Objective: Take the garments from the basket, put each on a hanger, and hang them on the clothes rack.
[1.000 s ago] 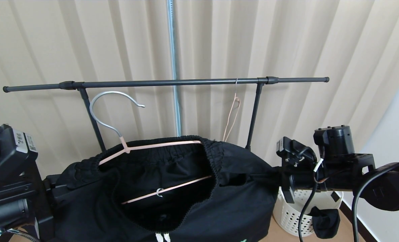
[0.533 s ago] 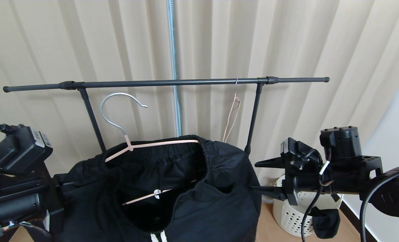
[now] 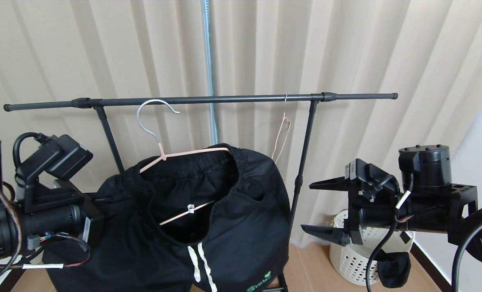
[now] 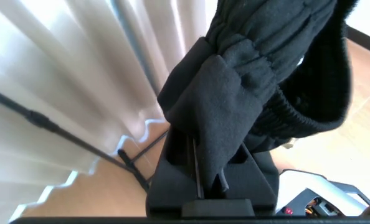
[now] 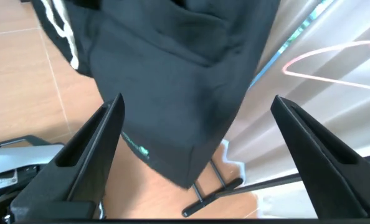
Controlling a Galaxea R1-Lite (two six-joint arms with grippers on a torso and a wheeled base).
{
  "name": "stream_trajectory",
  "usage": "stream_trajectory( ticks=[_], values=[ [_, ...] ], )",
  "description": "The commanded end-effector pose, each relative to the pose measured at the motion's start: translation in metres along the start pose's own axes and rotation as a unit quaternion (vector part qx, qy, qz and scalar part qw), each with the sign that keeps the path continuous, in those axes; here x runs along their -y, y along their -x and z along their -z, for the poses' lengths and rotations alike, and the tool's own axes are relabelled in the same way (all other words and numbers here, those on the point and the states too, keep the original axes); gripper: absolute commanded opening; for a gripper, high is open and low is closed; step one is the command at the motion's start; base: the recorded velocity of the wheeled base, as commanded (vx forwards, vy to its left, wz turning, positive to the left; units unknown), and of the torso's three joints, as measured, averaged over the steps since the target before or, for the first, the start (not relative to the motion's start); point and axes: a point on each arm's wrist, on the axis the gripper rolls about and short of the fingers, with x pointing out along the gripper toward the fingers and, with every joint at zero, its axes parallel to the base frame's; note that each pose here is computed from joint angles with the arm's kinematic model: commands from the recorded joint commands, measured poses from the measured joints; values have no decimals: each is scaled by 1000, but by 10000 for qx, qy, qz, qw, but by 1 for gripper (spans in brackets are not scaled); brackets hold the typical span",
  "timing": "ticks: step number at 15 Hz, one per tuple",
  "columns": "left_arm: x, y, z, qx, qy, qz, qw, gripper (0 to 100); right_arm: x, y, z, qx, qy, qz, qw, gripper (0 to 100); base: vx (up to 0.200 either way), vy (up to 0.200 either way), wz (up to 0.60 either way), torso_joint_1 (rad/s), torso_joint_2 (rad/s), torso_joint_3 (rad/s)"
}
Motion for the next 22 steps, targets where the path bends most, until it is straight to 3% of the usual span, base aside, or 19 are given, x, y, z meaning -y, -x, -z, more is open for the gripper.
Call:
stream_trajectory(
  ticks=[1,8,12,16,22],
  values=[
    [0,-15,4,-271,20,46,9996,0,0,4,-6,74,64,77,9999,100,0,0,0,0,0,0],
    [-1,-60,11,-1087,-71,-531,9926,0,7,1,-10,-36,-87,459,9989,100,0,0,0,0,0,0],
    [-6,-80,8,-1248,-7,-703,9897,0,7,0,-10,-42,-92,456,9989,100,0,0,0,0,0,0],
    [-10,-112,-19,-967,539,-952,9893,0,8,-1,-9,-53,-100,450,9989,100,0,0,0,0,0,0],
    [-27,-167,-50,-587,817,-1116,9887,0,12,-6,-7,-137,-123,545,9983,100,0,0,0,0,0,0]
  ],
)
